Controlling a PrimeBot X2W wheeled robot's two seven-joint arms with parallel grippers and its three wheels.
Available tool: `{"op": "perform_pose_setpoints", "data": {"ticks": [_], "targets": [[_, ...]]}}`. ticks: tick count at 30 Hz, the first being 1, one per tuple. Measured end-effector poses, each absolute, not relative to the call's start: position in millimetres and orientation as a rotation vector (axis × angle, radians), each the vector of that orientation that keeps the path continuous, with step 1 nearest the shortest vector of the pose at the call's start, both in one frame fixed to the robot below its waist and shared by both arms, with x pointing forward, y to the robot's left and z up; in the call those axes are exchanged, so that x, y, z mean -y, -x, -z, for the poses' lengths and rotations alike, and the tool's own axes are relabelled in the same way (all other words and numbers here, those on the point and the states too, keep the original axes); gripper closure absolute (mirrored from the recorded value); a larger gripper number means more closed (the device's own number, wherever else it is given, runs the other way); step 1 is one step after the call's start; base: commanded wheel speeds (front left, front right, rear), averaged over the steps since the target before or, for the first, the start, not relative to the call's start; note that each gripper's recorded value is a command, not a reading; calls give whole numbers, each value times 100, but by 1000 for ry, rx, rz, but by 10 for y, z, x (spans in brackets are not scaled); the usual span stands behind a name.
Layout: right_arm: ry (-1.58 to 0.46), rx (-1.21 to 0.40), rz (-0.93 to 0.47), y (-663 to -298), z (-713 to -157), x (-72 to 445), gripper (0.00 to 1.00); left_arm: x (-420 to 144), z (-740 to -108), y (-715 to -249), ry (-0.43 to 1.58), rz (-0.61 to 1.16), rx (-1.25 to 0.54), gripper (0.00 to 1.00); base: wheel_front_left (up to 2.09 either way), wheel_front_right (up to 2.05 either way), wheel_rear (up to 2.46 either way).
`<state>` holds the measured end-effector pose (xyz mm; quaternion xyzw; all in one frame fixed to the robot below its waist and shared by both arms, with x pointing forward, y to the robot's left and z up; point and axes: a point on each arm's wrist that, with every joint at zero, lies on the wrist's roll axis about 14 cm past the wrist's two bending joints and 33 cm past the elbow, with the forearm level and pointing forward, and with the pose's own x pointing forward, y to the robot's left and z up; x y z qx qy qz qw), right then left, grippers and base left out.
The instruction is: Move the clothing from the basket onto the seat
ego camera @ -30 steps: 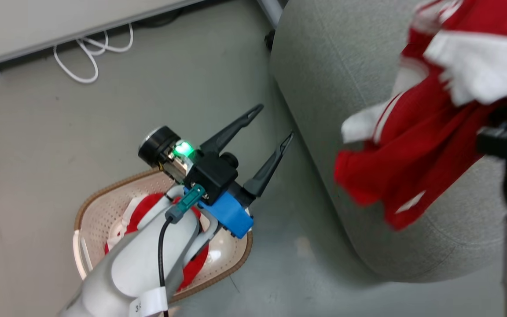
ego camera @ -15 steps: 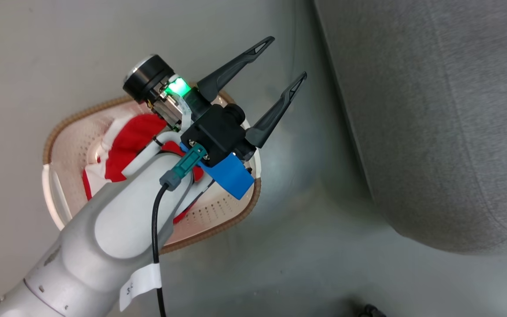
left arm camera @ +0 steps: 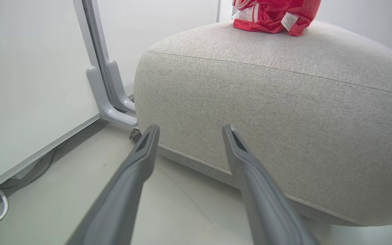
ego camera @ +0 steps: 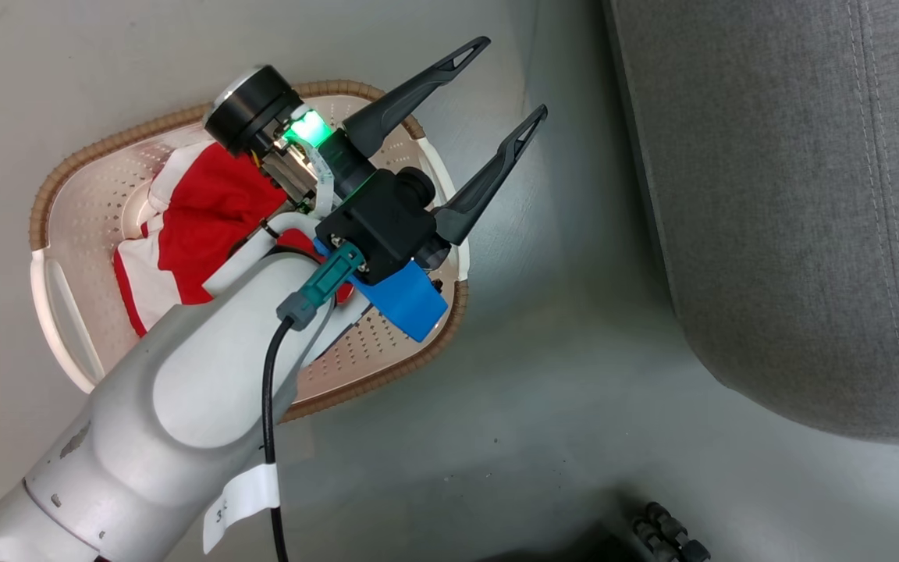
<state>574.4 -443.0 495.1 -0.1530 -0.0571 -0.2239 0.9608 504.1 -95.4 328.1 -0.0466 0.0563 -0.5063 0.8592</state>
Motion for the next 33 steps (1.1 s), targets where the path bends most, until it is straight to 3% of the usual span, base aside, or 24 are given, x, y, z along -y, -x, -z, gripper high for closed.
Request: {"op": "perform_pose_setpoints", "data": {"ticks": [6, 7, 8, 9, 15, 26, 33], "targets": [[218, -48, 490, -5478, -4311, 4446, 100, 933, -3316, -5066, 91, 1056, -109, 0, 0, 0, 0], [208, -54, 494, -5462, -4285, 4444, 93, 926, -3318, -5072, 88, 1053, -107, 0, 0, 0, 0], [205, -58, 493, -5454, -4275, 4440, 64, 919, -3320, -5077, 85, 1052, -107, 0, 0, 0, 0], [201, -61, 494, -5440, -4267, 4435, 2, 914, -3327, -5081, 83, 1051, -106, 0, 0, 0, 0], [169, -90, 504, -5196, -4222, 4387, 0, 941, -3482, -5037, 85, 1046, -91, 0, 0, 0, 0], [175, -167, 490, -4286, -4258, 4125, 0, 908, -4125, -4931, 95, 992, -20, 0, 0, 0, 0], [170, -47, 420, -3978, -4760, 3814, 0, 696, -4620, -4766, 123, 878, 28, 0, 0, 0, 0]]}}
